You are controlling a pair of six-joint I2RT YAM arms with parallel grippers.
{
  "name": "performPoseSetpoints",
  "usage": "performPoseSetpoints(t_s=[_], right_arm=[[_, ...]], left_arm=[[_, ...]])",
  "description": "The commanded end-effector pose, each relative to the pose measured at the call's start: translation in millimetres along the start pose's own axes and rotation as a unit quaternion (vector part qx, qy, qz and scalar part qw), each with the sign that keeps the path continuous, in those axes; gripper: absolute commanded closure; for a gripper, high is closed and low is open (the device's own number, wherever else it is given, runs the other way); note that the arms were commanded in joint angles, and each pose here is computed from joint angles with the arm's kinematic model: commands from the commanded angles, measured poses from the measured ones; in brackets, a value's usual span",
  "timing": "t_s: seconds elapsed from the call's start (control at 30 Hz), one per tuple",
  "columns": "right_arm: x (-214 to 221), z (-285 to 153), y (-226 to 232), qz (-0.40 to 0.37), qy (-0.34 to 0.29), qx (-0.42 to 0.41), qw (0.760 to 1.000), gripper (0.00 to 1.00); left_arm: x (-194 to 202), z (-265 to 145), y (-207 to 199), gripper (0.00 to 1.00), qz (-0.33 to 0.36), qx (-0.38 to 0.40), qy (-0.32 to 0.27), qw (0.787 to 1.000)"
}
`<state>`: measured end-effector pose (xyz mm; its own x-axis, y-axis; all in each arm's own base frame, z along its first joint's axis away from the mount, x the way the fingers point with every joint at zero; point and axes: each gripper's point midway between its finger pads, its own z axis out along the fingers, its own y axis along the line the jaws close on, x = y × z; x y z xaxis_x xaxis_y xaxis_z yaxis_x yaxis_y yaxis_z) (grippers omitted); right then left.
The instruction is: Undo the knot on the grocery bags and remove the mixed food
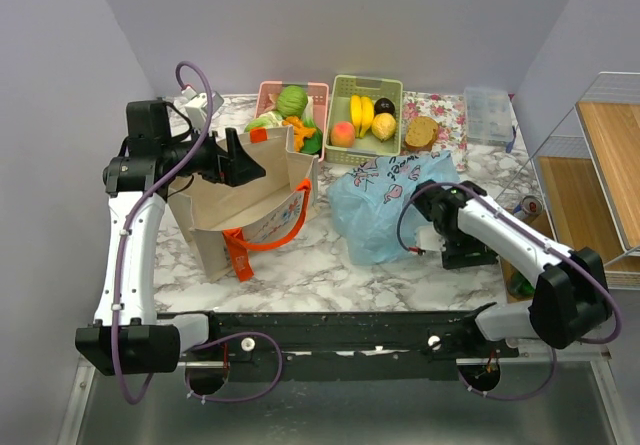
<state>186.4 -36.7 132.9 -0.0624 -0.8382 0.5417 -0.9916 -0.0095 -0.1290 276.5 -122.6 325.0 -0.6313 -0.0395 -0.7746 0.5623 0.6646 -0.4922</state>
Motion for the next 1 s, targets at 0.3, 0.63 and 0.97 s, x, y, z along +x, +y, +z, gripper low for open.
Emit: performPoseSetpoints(t_s=[0.3,0.63,0.97], right_arm=[[32.4,22.5,-44.5,-0.015,0.028,-0.005,0.999,0.99],[56.3,57.0,-44.5,0.003,0.052,-0.023,0.998,0.99],[75.5,78.2,-43.6,0.018,0.065,-0.037,0.997,0.99]], left_arm=[[-9.0,-1.9,-13.8,0.08,0.017,0.017,-0.004,1.000],[-6.5,-2.1,-13.8,0.08,0.014,0.016,0.001,1.000],[-11.4,0.9,-15.0,0.08,0.018,0.015,0.007,1.000]])
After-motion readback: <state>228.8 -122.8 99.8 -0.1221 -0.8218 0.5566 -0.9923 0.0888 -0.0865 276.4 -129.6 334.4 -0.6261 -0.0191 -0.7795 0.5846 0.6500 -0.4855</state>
